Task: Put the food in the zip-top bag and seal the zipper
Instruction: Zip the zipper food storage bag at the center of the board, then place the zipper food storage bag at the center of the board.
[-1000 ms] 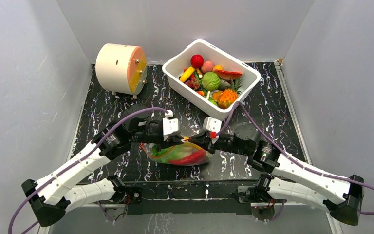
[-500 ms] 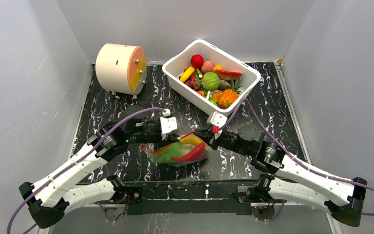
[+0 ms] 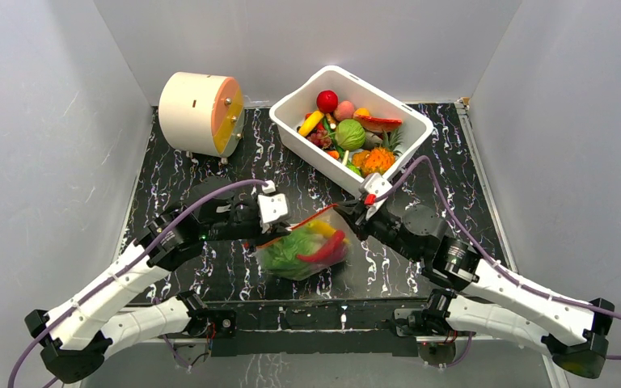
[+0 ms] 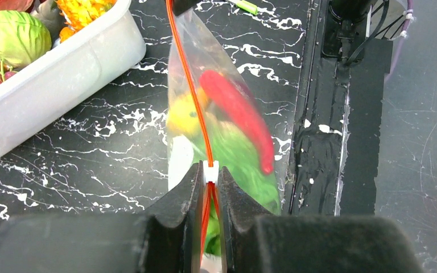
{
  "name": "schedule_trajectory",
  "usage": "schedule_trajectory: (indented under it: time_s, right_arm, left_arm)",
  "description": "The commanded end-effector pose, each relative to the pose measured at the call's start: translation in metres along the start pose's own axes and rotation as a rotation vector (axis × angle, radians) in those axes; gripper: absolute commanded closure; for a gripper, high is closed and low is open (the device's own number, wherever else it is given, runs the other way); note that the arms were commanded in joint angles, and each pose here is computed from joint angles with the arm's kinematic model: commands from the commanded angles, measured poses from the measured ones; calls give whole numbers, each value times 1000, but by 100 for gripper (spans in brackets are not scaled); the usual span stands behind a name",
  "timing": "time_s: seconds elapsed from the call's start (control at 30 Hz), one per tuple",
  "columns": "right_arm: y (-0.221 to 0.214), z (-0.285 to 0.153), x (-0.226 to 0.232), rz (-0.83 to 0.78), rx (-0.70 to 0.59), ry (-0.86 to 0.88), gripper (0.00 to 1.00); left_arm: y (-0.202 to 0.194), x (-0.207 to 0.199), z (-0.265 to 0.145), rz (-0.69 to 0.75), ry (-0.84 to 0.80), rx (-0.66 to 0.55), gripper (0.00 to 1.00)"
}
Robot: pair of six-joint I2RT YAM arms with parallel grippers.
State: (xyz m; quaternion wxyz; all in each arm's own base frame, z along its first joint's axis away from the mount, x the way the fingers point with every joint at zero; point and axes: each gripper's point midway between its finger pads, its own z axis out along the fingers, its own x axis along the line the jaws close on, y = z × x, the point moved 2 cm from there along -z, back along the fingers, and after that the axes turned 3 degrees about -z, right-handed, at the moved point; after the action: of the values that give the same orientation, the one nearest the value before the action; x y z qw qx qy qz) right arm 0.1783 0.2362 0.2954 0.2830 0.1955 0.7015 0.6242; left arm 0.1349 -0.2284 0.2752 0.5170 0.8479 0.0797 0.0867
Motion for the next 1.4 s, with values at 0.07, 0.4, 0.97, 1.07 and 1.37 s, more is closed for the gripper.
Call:
schedule_trajectory:
  time_s: [0.07,0.4,0.97,1.07,1.37]
  right_arm:
    - [33,-17,-48,58,-100,-279,100]
    - [18,-25,-59,106,-83,-369,100]
    - [4,-45,-90,124,-90,-603,100]
    - [6,-54,-94,141,-107,-627,100]
    - [-8,-51,-80,152,-77,-539,100]
  left_arm:
    - [-3,-9,-22,-24,8,26,100]
    - [-8,-15,-35,-29,19,18,100]
    - [-17,-20,-60,-36,55,63,100]
    - [-21,-22,-63,-42,59,67,100]
    - [-21,-24,-66,-68,73,59,100]
